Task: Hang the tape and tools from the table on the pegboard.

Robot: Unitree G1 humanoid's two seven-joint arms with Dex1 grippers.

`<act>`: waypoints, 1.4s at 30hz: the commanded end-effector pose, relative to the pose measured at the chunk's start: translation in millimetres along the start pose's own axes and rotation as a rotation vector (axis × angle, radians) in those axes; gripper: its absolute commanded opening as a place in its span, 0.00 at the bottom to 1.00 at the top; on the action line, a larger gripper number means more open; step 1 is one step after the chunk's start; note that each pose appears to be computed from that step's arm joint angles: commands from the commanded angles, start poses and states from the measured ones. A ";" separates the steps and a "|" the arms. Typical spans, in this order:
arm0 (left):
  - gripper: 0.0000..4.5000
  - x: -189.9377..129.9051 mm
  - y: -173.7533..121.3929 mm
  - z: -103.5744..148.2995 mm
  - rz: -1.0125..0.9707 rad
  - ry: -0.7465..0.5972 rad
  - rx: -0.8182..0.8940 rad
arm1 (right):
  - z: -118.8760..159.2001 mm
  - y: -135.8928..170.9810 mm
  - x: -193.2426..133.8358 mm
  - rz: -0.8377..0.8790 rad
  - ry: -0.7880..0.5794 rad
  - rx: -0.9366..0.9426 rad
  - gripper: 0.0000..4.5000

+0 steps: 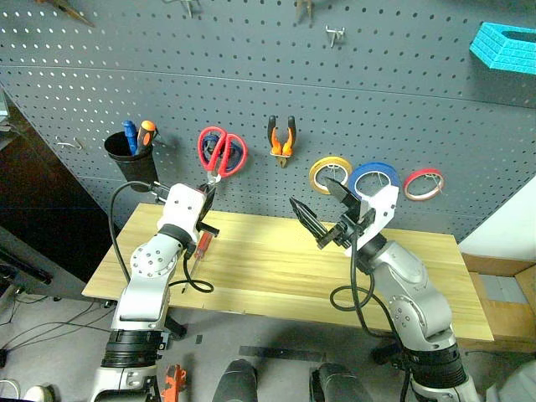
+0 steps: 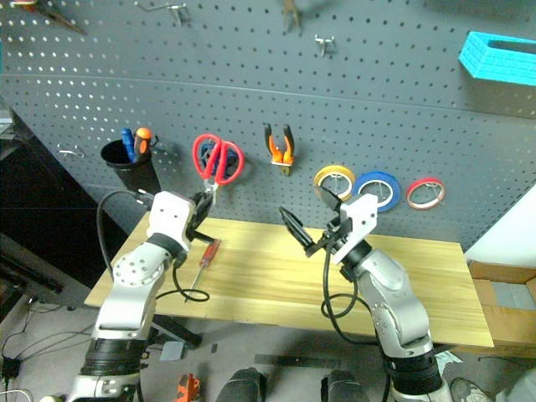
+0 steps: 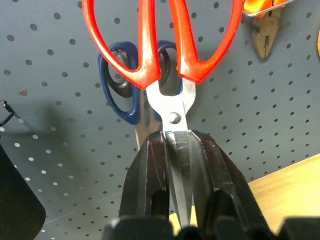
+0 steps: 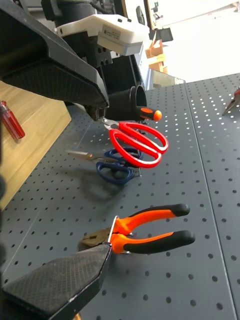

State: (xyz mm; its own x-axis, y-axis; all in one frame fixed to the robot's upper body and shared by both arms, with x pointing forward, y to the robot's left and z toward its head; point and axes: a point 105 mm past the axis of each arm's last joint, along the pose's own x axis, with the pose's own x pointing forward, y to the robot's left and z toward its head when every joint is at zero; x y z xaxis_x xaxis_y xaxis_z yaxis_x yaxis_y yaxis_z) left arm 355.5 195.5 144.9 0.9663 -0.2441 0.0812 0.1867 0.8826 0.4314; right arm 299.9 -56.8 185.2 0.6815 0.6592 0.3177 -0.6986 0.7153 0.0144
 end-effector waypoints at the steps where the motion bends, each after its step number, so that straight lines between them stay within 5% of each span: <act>1: 0.06 1.3 8.6 6.7 0.028 -0.023 -0.010 | 16.9 3.4 0.9 0.012 -0.056 -0.030 1.00; 16: 0.06 4.3 7.0 -16.4 0.010 0.106 -0.069 | 15.8 2.7 0.9 0.008 -0.049 -0.034 1.00; 28: 0.99 -0.5 4.7 -34.2 0.013 0.178 -0.068 | 12.0 5.5 -1.9 0.014 -0.033 -0.031 1.00; 33: 0.99 -29.9 8.2 -85.6 0.068 0.353 -0.125 | -19.7 21.5 1.6 0.136 0.147 -0.188 1.00; 42: 0.99 -49.8 61.7 -107.1 0.183 0.475 -0.138 | -42.5 56.0 24.3 0.391 0.275 -0.224 1.00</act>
State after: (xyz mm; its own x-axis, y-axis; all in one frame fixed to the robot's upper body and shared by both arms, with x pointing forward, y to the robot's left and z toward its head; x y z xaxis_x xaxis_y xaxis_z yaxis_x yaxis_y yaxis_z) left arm 335.0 293.8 61.3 0.9497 0.0782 -0.3033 0.0252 0.9461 0.3229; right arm 289.3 1.5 146.9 0.4716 0.8818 -0.0068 -0.8535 0.4544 -0.2551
